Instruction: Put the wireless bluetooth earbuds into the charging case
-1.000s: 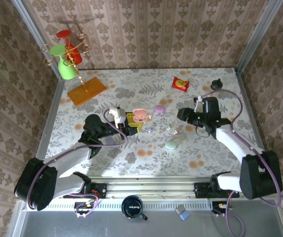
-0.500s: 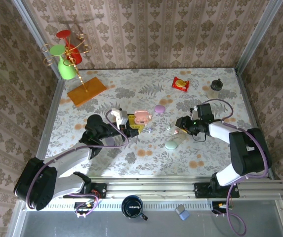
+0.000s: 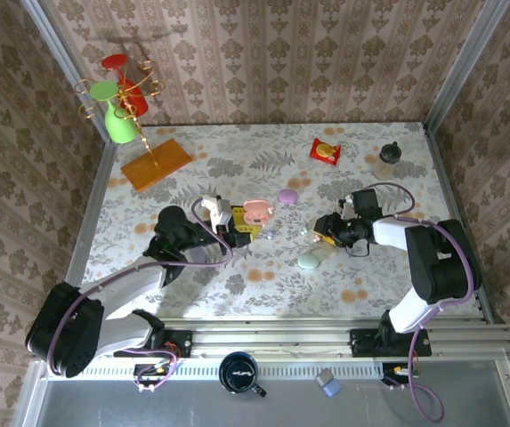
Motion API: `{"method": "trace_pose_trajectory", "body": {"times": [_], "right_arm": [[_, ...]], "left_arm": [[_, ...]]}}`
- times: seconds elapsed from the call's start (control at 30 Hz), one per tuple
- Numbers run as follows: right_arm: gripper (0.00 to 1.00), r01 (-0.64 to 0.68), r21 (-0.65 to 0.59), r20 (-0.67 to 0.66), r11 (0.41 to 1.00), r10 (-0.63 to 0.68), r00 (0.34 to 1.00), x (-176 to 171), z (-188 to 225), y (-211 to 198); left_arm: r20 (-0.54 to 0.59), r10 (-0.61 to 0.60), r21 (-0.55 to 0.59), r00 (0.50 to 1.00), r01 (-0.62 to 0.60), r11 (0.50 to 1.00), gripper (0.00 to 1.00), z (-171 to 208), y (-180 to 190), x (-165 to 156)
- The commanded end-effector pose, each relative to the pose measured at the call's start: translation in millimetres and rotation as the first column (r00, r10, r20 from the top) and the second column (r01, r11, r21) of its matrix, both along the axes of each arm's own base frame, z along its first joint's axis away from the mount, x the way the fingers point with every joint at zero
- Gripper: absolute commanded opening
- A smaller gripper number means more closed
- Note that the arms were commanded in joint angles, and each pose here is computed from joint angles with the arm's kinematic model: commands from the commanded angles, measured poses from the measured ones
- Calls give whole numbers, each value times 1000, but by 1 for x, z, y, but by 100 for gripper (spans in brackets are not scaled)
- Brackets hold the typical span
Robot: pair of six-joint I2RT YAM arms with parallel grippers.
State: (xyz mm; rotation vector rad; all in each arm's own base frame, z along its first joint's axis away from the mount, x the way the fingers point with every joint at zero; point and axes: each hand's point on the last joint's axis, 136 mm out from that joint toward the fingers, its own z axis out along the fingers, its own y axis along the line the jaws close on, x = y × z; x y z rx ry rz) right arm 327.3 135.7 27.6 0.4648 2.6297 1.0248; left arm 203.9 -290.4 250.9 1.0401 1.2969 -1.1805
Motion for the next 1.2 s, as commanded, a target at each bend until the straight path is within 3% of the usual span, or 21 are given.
{"method": "trace_pose_trajectory", "body": {"times": [0.0, 0.4, 1.17], "right_arm": [[44, -24, 24, 9, 999, 23, 1000, -1, 3, 5], [43, -45, 46, -7, 998, 45, 999, -1, -4, 13], [31, -82, 55, -7, 995, 82, 997, -1, -4, 26]], "left_arm": [[59, -19, -16, 998, 20, 1000, 25, 14, -4, 0], [58, -26, -14, 998, 27, 1000, 26, 13, -4, -1], [55, -21, -8, 998, 21, 1000, 25, 8, -3, -2]]}}
